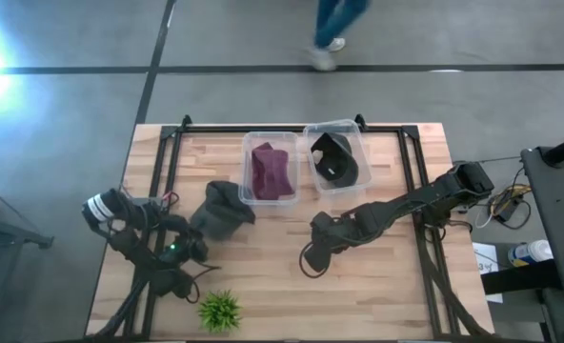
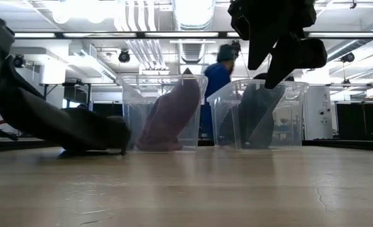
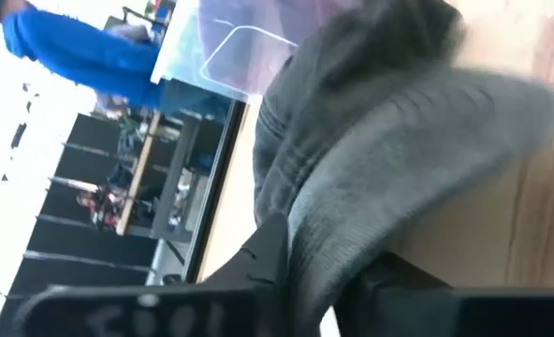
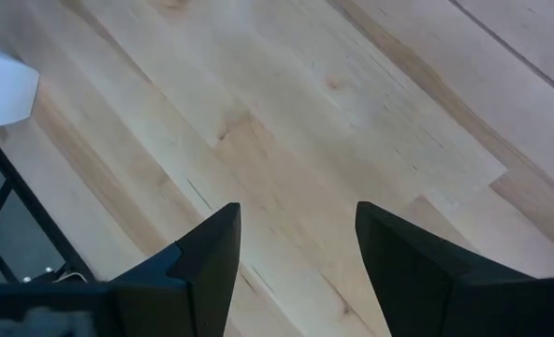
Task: Pick and place caps into container
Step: Put the black cap into the right transparent container
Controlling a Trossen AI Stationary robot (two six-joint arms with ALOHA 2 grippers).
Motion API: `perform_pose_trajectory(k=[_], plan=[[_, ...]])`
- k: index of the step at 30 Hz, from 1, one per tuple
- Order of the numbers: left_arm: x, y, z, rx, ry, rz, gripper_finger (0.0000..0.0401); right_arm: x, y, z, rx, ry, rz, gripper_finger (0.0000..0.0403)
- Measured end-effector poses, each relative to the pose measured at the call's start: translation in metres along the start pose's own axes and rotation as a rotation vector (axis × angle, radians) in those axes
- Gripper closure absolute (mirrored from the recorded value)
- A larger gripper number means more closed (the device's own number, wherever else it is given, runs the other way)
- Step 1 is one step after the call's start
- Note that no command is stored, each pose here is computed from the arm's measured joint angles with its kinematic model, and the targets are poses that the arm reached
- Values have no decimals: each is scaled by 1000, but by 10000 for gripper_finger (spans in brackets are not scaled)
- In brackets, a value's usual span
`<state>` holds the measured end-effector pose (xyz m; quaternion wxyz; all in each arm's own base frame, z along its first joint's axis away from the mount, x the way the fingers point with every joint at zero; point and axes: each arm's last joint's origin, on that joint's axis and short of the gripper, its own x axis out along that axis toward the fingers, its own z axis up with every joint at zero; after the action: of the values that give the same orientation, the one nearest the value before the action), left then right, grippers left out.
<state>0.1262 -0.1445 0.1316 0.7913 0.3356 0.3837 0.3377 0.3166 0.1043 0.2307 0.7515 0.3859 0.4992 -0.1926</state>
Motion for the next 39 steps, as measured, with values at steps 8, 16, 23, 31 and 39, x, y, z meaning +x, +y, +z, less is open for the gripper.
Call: perform_pose_trajectory(k=[8,16,23,31,39], plan=[[2,30,13,-38,37,33,392,0,0,0,1,1,-1,195],[-23,78,48,-212,12,-136,394,0,0,0,-3,1,-2,195],[-55,148,88,-662,-141,-302,395,-20,8,0,-96,-219,9,195],[-62,217,97,-1207,-255,-418,396,-99,27,3,-273,-620,197,195],[-63,238,117,-1535,-477,-229,396,-135,41,16,-120,-787,482,195]])
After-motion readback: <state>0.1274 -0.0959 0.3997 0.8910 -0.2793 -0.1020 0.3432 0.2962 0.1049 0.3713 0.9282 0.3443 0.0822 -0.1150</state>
